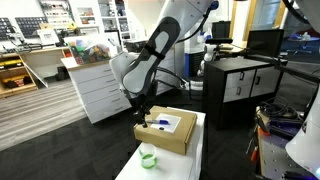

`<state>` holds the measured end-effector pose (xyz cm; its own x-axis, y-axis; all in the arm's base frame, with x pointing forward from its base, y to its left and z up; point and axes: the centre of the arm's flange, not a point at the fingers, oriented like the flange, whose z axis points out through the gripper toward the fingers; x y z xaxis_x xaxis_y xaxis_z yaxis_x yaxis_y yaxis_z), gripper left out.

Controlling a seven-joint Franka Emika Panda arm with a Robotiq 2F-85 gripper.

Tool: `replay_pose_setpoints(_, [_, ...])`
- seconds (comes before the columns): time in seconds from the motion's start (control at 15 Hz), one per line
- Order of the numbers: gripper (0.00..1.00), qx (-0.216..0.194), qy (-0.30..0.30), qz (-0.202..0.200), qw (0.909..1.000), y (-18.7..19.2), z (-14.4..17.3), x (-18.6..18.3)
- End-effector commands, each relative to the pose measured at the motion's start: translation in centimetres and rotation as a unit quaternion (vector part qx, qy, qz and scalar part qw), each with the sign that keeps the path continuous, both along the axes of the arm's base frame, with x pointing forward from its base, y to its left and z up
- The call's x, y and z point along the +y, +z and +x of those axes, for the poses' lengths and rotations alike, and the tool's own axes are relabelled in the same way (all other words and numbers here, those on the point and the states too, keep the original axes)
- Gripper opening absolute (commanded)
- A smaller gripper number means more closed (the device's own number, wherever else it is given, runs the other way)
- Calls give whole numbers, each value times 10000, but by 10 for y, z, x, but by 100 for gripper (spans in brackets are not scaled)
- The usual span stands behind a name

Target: Take the marker from the top of the box and put it in the cup

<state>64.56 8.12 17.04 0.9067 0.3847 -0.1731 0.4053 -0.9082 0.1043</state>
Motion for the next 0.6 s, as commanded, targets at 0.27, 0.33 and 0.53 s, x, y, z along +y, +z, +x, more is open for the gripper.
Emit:
replay_pose_setpoints(0.27, [100,-355,-390,167,9985,-8,-38,-39])
replay_pose_setpoints(0.33, [100,-441,-388,205,9981,-13,-39,-41])
replay_pose_setpoints(0.53, [100,-653,-362,261,9969,-22,-41,-42])
